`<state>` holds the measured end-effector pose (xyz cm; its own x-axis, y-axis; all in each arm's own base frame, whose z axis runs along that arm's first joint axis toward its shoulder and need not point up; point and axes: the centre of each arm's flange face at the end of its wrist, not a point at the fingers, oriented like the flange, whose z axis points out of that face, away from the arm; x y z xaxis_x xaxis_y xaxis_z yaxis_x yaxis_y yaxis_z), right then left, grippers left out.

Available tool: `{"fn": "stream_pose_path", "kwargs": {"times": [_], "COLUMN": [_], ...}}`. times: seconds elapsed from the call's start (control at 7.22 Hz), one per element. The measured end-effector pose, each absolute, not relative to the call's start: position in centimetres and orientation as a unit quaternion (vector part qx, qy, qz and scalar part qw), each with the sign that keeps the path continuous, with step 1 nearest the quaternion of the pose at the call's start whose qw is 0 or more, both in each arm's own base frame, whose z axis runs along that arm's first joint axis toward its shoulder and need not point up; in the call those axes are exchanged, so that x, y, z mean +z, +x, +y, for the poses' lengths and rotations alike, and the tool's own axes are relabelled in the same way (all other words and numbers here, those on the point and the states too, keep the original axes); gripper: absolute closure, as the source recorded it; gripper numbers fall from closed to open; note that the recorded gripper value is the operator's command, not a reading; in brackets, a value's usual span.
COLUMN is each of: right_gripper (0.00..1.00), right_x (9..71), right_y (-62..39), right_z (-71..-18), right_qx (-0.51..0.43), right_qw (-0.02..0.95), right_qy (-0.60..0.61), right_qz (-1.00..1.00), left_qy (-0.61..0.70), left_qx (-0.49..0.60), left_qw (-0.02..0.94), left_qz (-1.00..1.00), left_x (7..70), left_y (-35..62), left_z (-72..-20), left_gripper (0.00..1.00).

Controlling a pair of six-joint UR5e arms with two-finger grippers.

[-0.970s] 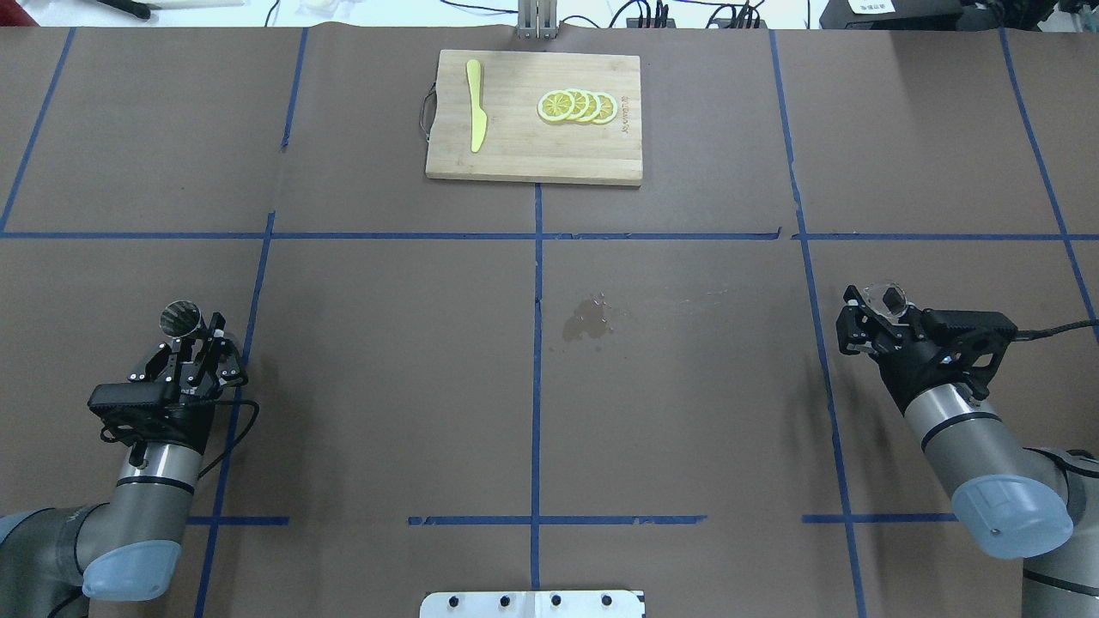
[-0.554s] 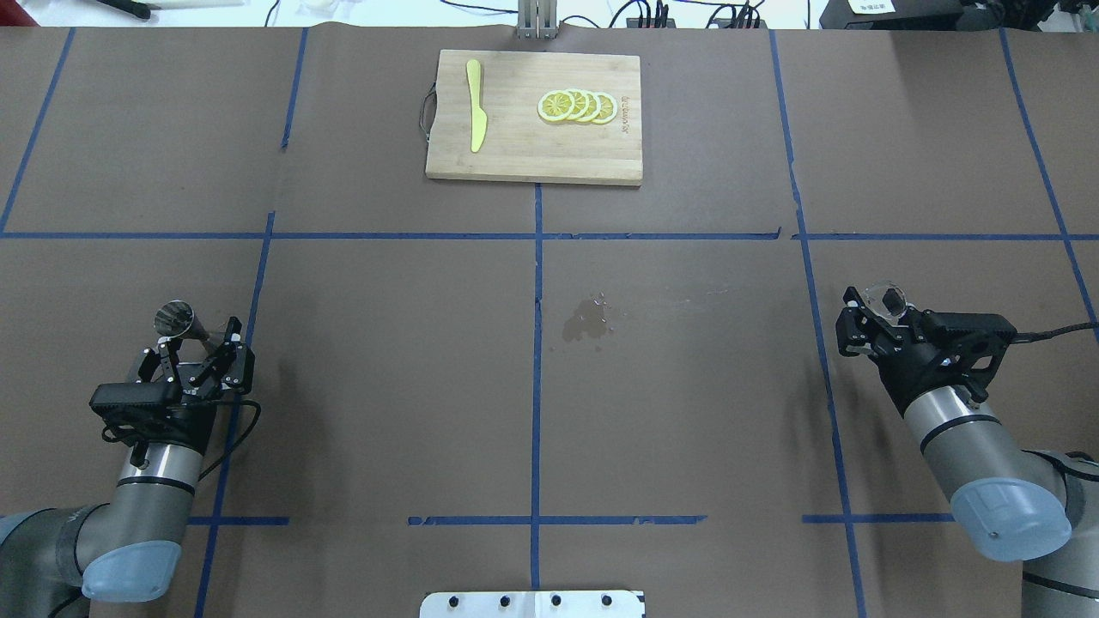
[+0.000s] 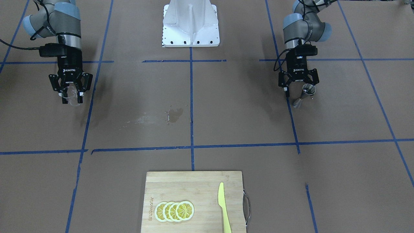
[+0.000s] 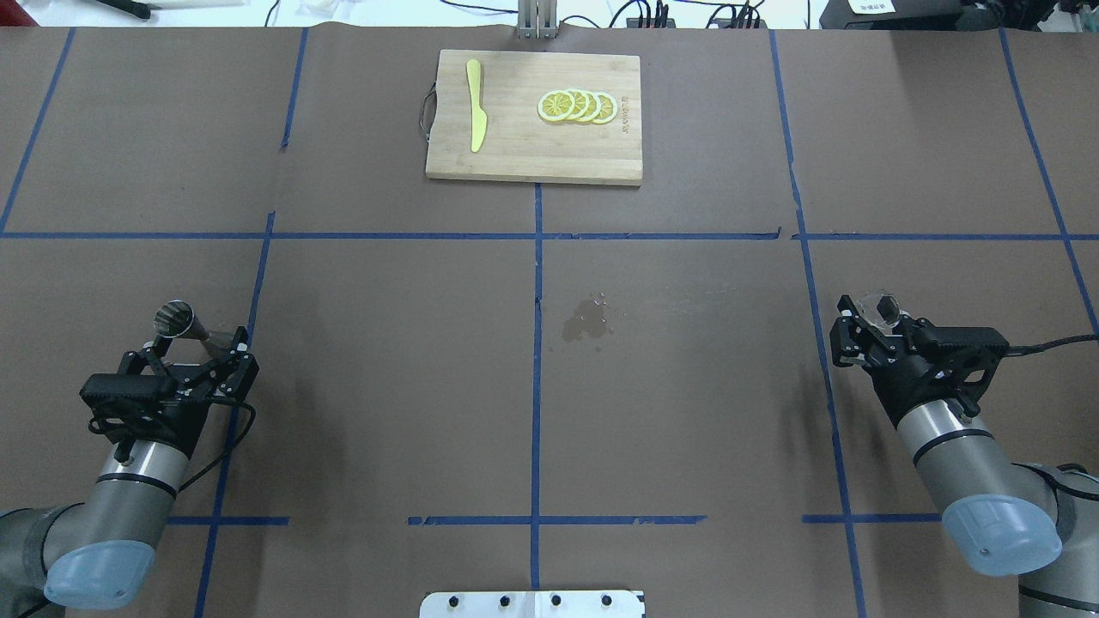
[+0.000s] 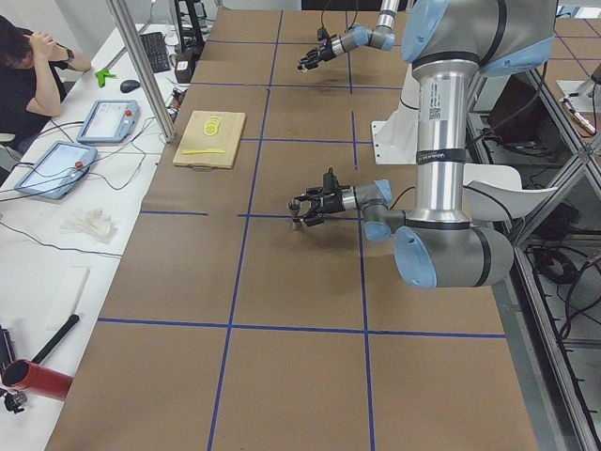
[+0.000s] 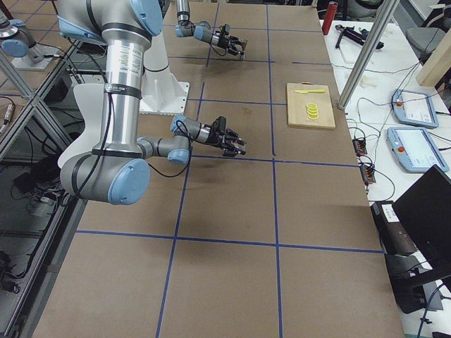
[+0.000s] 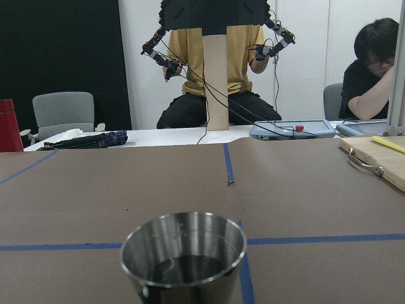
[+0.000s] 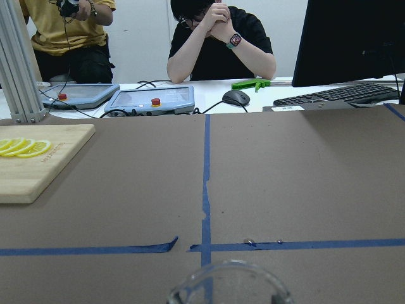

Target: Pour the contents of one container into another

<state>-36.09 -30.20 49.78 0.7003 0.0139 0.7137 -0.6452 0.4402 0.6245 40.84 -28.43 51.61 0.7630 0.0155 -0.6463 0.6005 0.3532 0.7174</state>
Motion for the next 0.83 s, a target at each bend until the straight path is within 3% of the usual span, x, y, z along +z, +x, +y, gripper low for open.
{"fn": "stream_pose_path", "kwargs": {"times": [0.83], "right_gripper": [1.0], "right_x": [51.8], "right_y": [-37.1], "right_z": [-29.0], "right_qx": [0.214], "right_qw": [0.778], "right_qy": [0.502], "right_qz": [-0.311], "left_qy": [0.428], "left_qx": [-0.059], "left_qw": [0.836], "left_qz": [0.339], "left_x": [50.4], "left_y": [36.2], "left_z": [-25.8], "left_gripper": [0.0]}}
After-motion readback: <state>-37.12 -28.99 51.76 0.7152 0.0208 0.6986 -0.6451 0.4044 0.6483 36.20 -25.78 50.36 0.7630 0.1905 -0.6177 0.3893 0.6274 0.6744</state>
